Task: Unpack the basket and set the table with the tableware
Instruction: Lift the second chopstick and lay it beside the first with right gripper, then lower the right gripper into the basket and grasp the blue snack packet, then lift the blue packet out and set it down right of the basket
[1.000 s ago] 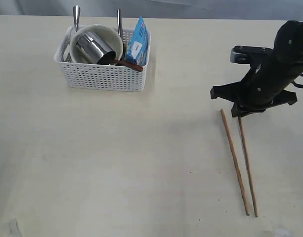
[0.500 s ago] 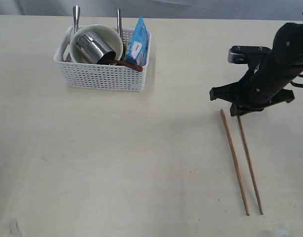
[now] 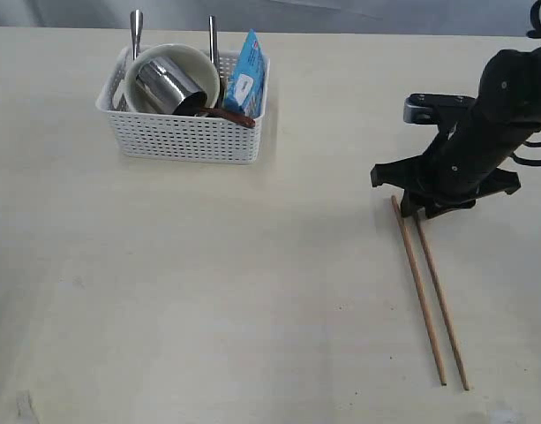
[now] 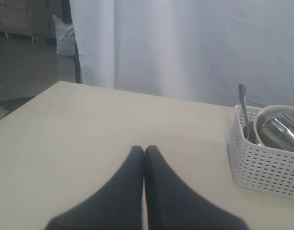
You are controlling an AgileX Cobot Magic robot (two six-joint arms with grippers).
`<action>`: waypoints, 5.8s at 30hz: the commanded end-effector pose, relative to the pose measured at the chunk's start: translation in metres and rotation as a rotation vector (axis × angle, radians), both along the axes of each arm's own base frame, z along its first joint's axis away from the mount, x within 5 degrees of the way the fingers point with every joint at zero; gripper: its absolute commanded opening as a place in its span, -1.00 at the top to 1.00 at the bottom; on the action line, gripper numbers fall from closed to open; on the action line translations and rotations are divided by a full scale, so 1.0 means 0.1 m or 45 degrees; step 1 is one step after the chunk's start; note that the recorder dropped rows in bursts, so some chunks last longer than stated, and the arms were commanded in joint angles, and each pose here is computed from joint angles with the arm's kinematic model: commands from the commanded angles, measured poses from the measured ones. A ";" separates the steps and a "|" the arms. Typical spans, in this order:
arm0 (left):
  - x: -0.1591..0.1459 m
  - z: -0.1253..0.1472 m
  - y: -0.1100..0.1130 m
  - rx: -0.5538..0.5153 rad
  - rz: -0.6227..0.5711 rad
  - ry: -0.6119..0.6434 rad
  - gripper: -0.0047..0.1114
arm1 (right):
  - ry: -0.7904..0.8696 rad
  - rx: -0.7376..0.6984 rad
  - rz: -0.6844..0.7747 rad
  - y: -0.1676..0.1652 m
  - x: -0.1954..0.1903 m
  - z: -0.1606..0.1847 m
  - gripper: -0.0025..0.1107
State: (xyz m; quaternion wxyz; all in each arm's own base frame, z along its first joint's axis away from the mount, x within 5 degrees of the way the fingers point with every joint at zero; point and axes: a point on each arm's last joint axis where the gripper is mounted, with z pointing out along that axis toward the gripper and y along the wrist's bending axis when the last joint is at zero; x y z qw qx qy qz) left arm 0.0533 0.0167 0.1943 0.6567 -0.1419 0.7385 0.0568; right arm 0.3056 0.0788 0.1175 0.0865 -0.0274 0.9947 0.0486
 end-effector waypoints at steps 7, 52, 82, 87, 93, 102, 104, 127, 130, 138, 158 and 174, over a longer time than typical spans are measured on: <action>0.00 -0.01 0.00 0.000 0.004 -0.003 0.92 | -0.112 0.041 -0.035 0.01 0.04 0.33 0.33; 0.00 -0.01 0.00 0.000 0.004 -0.003 0.92 | -0.583 0.366 0.353 1.83 0.98 1.05 -0.07; 0.00 -0.01 0.00 0.000 0.004 -0.003 0.92 | -0.498 0.351 0.338 1.85 1.00 0.89 0.96; 0.00 -0.01 0.00 0.000 0.004 -0.003 0.92 | -0.564 0.346 0.355 1.81 0.96 1.12 0.96; 0.00 -0.01 0.00 0.000 0.004 -0.003 0.92 | -0.620 0.330 0.381 1.73 0.89 1.41 0.96; 0.00 -0.01 0.00 0.000 0.004 -0.003 0.92 | -0.723 0.275 0.431 1.56 0.67 1.98 0.96; 0.00 -0.01 0.00 0.000 0.004 -0.003 0.92 | -0.736 0.236 0.403 1.48 0.61 2.11 0.96; 0.00 -0.01 0.00 0.000 0.004 -0.003 0.92 | -0.194 -0.434 0.249 0.46 0.98 0.75 0.96; 0.00 -0.01 0.00 0.000 0.004 -0.003 0.92 | -0.201 -0.456 0.316 0.65 1.00 0.66 0.96; 0.00 -0.01 0.00 0.000 0.004 -0.003 0.92 | -0.215 -0.561 0.404 0.95 1.12 0.59 0.96; 0.00 -0.01 0.00 0.000 0.004 -0.003 0.92 | -0.178 -0.597 0.439 0.95 1.15 0.48 -0.03; 0.00 -0.01 0.00 0.000 0.004 -0.003 0.92 | -0.212 -0.317 0.204 0.49 1.30 0.73 0.96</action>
